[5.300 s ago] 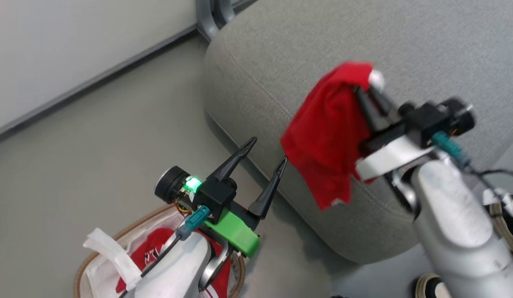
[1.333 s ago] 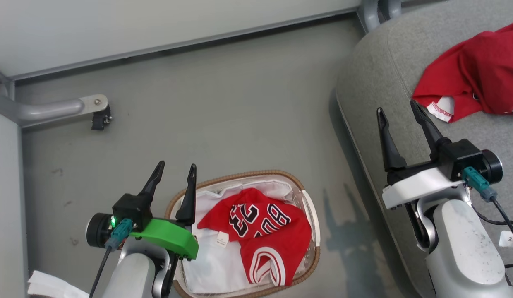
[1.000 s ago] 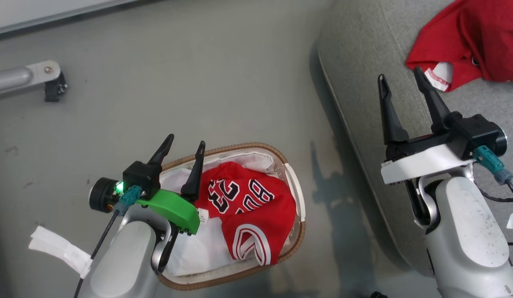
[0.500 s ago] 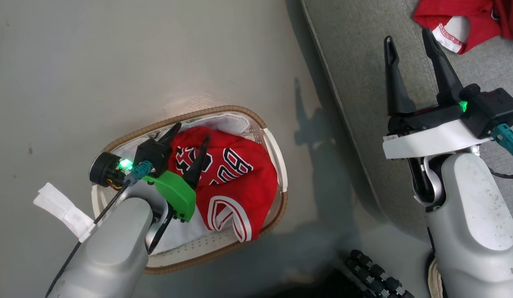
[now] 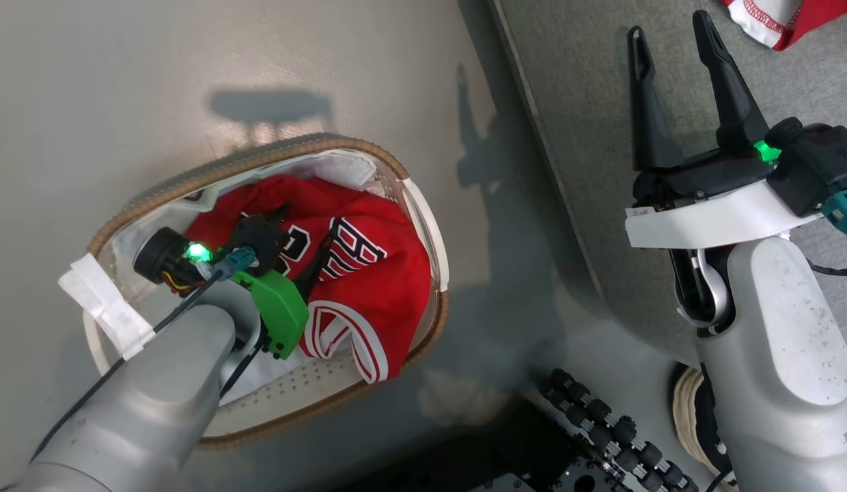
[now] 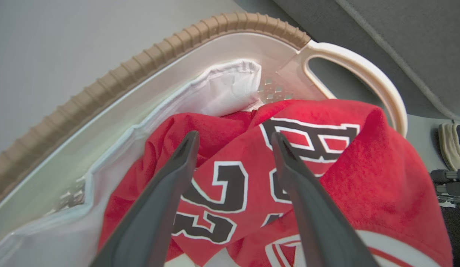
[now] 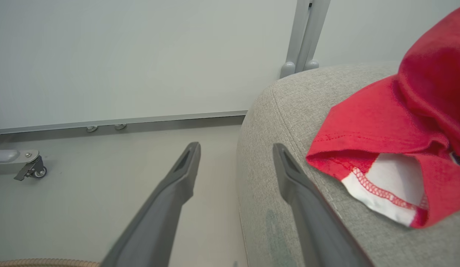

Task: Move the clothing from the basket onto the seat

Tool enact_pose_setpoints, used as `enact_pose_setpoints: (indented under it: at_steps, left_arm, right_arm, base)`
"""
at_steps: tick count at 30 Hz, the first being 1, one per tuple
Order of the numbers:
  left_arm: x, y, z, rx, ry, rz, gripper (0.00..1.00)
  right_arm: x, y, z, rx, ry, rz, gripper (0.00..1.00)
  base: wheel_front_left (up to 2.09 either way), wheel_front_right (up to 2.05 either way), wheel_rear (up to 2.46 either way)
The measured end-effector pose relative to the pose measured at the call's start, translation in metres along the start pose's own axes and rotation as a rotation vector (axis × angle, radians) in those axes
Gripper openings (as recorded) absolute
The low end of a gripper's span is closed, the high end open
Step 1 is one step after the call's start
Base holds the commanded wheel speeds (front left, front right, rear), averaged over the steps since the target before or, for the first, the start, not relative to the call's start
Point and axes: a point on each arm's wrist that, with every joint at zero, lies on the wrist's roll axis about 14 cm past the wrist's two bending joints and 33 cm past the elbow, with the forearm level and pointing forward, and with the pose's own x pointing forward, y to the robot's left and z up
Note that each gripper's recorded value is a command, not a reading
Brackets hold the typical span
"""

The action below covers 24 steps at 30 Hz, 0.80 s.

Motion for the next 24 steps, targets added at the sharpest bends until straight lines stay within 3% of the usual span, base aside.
enact_pose_setpoints:
  at_steps: [7,17,18,19,20,24]
  left_arm:
    - [0.014,-0.004,-0.018,0.017,0.067,-0.069,1.0]
    - [0.013,0.005,-0.037,-0.027,0.197,-0.08,1.0]
    - [0.012,0.005,-0.037,-0.027,0.2,-0.081,0.96]
    - [0.011,0.004,-0.037,-0.025,0.209,-0.084,0.4]
    - [0.011,0.002,-0.037,-0.022,0.21,-0.088,0.0]
    - [0.007,-0.007,-0.036,-0.016,0.217,-0.106,0.0]
  right_arm:
    - [-0.001,-0.003,-0.015,-0.007,0.034,-0.003,1.0]
    - [0.001,-0.002,-0.021,-0.005,0.046,0.0,1.0]
    - [0.001,-0.002,-0.021,-0.004,0.045,0.001,1.0]
    - [0.001,-0.001,-0.021,-0.002,0.044,0.002,1.0]
    - [0.001,-0.001,-0.02,0.0,0.043,0.003,1.0]
    - [0.002,0.0,-0.015,0.002,0.033,0.005,1.0]
  base:
    - [0.0,0.0,0.0]
    - [0.0,0.0,0.0]
    - [0.0,0.0,0.0]
    - [0.0,0.0,0.0]
    - [0.0,0.0,0.0]
    - [0.0,0.0,0.0]
